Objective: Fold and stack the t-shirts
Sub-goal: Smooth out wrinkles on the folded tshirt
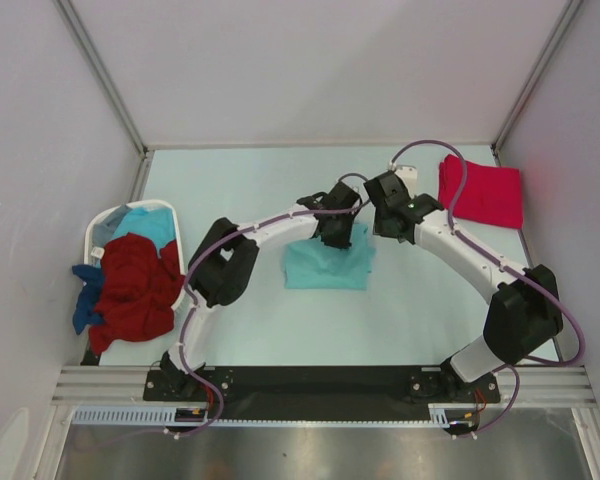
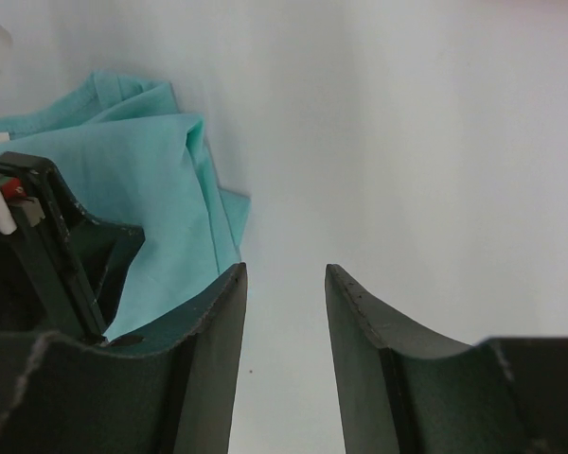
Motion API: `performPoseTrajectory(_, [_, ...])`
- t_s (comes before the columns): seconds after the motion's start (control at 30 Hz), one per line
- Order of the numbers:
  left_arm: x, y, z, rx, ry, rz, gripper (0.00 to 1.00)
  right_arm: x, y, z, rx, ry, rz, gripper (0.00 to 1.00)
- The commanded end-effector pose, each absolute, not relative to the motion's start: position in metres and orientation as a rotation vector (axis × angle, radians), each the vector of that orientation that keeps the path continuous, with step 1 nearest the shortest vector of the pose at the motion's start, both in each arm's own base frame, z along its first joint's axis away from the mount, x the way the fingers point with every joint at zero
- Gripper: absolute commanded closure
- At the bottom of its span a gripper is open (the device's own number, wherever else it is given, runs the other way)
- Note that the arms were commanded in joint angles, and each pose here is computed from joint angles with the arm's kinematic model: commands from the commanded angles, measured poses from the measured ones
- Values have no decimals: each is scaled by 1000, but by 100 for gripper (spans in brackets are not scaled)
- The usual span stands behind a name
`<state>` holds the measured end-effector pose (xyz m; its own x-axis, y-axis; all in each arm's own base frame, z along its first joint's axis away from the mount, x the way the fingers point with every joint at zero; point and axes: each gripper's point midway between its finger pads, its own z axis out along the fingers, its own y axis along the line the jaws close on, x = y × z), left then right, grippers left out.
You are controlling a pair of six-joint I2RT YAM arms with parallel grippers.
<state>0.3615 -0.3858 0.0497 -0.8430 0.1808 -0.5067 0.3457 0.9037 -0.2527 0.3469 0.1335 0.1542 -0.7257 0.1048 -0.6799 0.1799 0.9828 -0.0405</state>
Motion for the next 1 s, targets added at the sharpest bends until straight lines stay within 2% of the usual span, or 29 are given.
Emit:
performPoseTrajectory(0.0, [367, -394, 58, 379, 2578, -528, 75, 356, 126, 170, 241, 2338, -133, 55])
performPoseTrajectory(0.23, [373, -382, 42, 353, 2620, -513, 76, 359, 127, 164, 243, 2350, -136, 55])
performPoseTrajectory(0.43, [401, -377, 127, 321, 2416, -498, 73, 362, 128, 169, 242, 2340, -134, 55])
performPoseTrajectory(0.53, [416, -372, 152, 292, 2369, -504, 71, 364, 129, 171, 245, 2337, -128, 55])
performPoseTrajectory(0.8, [446, -364, 113, 237, 2459, -494, 70, 364, 128, 170, 243, 2344, -137, 55])
performPoseTrajectory(0.97, [440, -363, 80, 241, 2527, -493, 71, 364, 124, 168, 247, 2347, -156, 55])
